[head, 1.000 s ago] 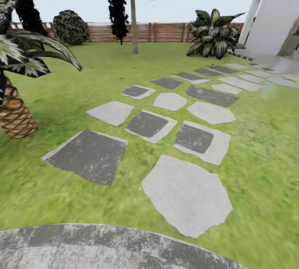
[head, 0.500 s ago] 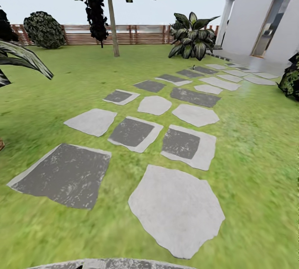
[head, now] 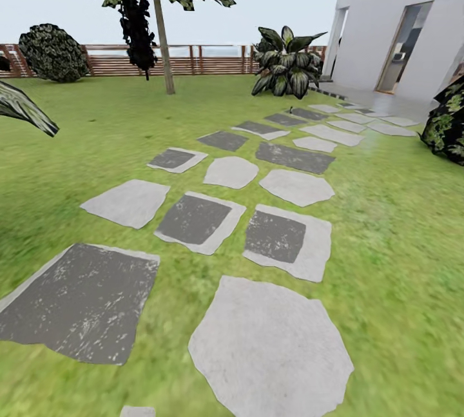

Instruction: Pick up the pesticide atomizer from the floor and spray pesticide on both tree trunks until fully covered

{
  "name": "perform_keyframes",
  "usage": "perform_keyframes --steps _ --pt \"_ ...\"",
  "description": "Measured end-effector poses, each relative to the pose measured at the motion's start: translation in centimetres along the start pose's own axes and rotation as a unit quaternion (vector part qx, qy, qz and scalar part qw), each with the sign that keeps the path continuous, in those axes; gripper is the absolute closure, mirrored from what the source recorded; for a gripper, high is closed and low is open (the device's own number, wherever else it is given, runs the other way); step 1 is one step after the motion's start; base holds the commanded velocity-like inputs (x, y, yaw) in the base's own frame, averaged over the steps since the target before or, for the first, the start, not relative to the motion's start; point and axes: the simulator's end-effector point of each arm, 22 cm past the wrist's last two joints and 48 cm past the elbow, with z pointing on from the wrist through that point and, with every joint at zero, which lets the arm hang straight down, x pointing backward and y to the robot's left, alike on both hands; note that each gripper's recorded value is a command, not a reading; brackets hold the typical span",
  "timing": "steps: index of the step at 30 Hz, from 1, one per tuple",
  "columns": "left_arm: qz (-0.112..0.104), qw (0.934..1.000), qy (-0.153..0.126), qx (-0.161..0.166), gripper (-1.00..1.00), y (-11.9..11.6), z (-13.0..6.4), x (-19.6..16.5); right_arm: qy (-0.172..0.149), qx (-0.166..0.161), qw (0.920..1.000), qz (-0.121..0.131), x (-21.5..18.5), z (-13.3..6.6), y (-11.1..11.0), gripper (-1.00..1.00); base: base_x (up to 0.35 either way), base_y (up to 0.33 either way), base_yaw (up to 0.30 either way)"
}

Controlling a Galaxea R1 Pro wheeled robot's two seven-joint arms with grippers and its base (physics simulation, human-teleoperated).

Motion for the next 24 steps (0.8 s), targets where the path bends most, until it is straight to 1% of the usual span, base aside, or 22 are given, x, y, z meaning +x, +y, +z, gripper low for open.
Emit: perform_keyframes --steps 3,4,5,8,9,15,20,24 --pt "0.001 1.0 -0.003 0.0 -1.0 0.0 0.0 -0.3 -0.015 0.0 0.9999 0.001 -0.9 0.0 0.1 -1.0 0.339 0.0 0.0" --pt "0.002 0.9999 -0.01 0.004 -1.0 -0.5 0.1 -1.1 -0.047 -0.001 0.9989 0.001 -2.5 0.0 0.2 -1.0 0.339 0.0 0.0" --pt "0.001 0.9999 -0.012 0.005 -1.0 -0.6 0.1 -1.3 -0.062 -0.001 0.9981 0.002 -3.2 -0.1 0.3 -1.0 0.339 0.0 0.0" --pt "0.001 0.9999 -0.014 0.005 -1.0 -0.7 0.1 -1.3 -0.095 -0.002 0.9955 0.002 -5.0 -0.2 0.4 -1.0 0.339 0.0 0.0" --pt "0.002 0.9999 -0.014 0.005 -1.0 -0.6 0.1 -1.3 -0.1 -0.001 0.995 0.002 -5.3 -0.2 0.4 -1.0 0.339 0.0 0.0" --pt "0.001 1.0 -0.009 -0.004 -1.0 0.3 0.0 -0.7 -0.105 0.002 0.9945 0.004 -5.5 -0.3 0.1 -1.0 0.339 0.0 0.0" --pt "0.003 0.9998 -0.007 -0.017 -1.0 2.3 0.0 -0.4 -0.104 0.002 0.9946 0.002 -5.4 -0.3 0.0 -1.0 0.339 0.0 0.0" --pt "0.005 0.9998 -0.006 -0.018 -1.0 2.5 0.0 -0.4 -0.104 0.002 0.9946 0.002 -5.3 -0.3 0.0 -1.0 0.339 0.0 -0.005"
